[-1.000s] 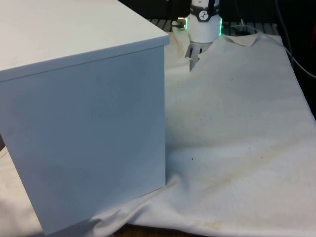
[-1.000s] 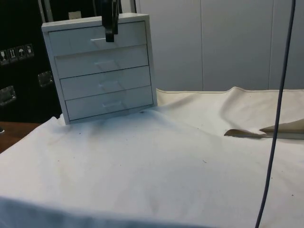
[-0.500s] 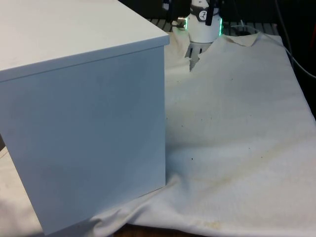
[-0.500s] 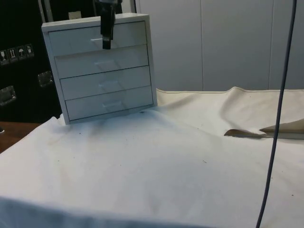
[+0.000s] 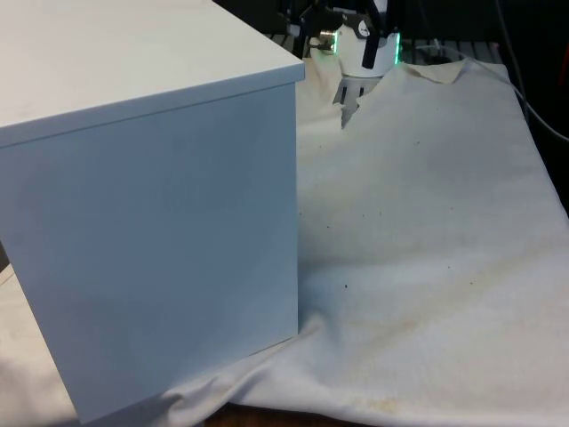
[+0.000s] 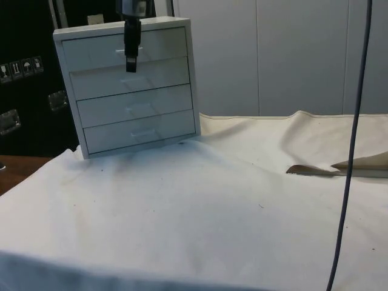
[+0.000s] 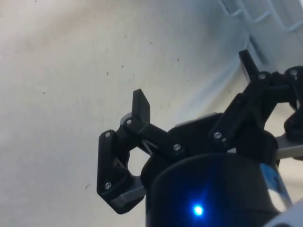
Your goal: Open the drawer, then close it.
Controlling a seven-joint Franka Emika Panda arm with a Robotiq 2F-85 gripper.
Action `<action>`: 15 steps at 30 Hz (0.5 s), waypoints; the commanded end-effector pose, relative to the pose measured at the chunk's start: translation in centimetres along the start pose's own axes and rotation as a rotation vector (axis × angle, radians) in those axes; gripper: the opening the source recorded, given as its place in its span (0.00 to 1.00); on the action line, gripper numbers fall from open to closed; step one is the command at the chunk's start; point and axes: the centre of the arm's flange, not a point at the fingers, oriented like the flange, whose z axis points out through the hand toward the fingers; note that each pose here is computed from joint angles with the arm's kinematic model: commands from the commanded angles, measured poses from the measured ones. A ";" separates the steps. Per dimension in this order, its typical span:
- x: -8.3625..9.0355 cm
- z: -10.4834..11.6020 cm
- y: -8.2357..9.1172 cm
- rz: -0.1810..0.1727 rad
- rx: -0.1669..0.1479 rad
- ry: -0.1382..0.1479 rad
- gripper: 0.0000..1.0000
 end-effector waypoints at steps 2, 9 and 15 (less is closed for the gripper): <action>0.0 -0.1 0.1 -0.022 -0.005 0.015 1.00; 0.0 -0.2 0.4 -0.076 -0.025 0.012 1.00; -0.1 -0.1 0.4 -0.110 -0.045 -0.004 1.00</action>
